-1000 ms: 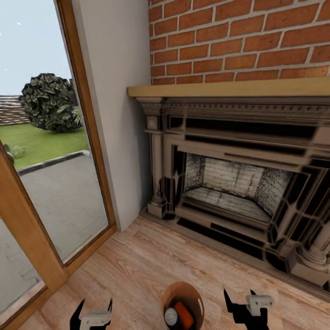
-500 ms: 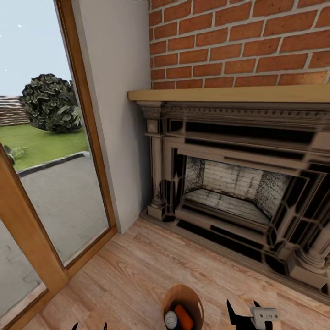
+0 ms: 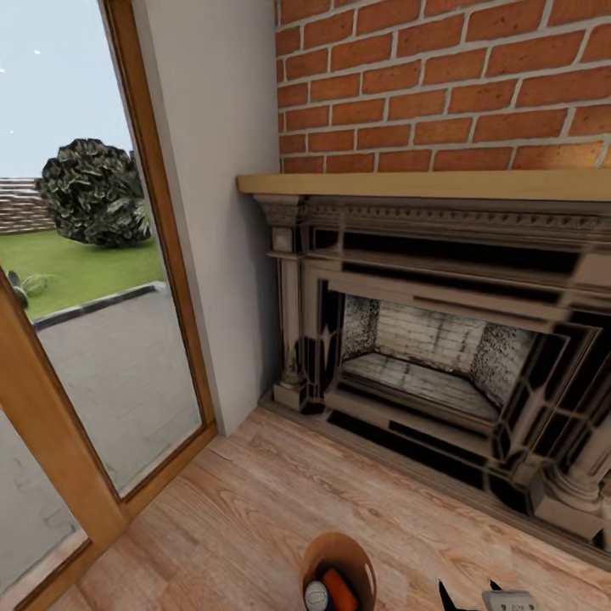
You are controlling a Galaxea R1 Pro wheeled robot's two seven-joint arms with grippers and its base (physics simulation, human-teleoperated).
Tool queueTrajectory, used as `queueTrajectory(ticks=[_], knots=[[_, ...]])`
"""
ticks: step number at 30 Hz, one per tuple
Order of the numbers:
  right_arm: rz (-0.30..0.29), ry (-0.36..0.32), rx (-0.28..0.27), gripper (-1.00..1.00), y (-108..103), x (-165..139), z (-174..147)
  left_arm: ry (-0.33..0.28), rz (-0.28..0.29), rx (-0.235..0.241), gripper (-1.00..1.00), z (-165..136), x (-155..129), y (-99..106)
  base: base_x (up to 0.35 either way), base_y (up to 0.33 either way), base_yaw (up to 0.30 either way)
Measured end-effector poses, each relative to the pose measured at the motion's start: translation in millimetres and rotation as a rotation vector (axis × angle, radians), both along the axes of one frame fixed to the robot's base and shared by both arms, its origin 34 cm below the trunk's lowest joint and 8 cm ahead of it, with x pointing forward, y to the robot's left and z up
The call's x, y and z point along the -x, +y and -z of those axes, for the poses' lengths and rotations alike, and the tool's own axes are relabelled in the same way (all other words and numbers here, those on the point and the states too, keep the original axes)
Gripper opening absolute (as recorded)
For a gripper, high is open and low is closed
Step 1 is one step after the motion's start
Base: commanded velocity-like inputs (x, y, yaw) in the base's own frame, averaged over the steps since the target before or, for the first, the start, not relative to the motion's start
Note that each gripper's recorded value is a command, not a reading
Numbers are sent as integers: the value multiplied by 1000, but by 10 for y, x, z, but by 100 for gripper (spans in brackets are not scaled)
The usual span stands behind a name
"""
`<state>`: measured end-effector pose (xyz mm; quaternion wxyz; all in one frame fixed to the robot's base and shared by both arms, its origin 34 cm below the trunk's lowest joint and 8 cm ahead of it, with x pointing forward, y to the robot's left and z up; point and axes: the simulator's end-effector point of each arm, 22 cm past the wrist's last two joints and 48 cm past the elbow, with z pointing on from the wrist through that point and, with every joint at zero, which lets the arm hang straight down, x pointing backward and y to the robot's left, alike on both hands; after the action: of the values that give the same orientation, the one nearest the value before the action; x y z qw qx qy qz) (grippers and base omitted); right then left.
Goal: Put the three can of soda from the living room inside the tash can in the kitchen.
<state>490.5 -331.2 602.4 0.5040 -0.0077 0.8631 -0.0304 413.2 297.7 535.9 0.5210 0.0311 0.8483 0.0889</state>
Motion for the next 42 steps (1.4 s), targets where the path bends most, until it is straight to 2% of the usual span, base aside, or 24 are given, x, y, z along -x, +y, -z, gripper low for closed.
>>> queueTrajectory(ticks=[4,8,9,10,15,27,34,36,37,42], knots=[[-13,8,28,100,-149,144,74,9,-12,-4,100,-38,64,73,0,0,0],[11,31,37,100,-317,273,111,14,-21,-4,100,-93,88,108,0,0,0],[47,57,39,100,-473,407,190,38,-30,-12,100,-44,188,173,0,0,0],[60,69,39,100,-531,469,218,52,-33,-17,100,-22,259,211,0,0,0],[64,75,61,100,-713,666,244,96,-61,-35,100,3,508,402,0,0,0],[65,120,57,100,-768,935,240,113,-83,-45,100,-169,604,521,0,0,0],[63,178,42,100,-744,1172,308,101,-80,-43,100,-307,598,519,0,0,0],[58,194,37,100,-718,1302,349,101,-79,-44,100,-339,610,521,0,0,0],[51,213,30,100,-691,1473,417,124,-83,-50,100,-308,707,552,0,0,0],[51,259,18,100,-677,1750,462,152,-85,-59,100,-331,890,598,0,0,0]])
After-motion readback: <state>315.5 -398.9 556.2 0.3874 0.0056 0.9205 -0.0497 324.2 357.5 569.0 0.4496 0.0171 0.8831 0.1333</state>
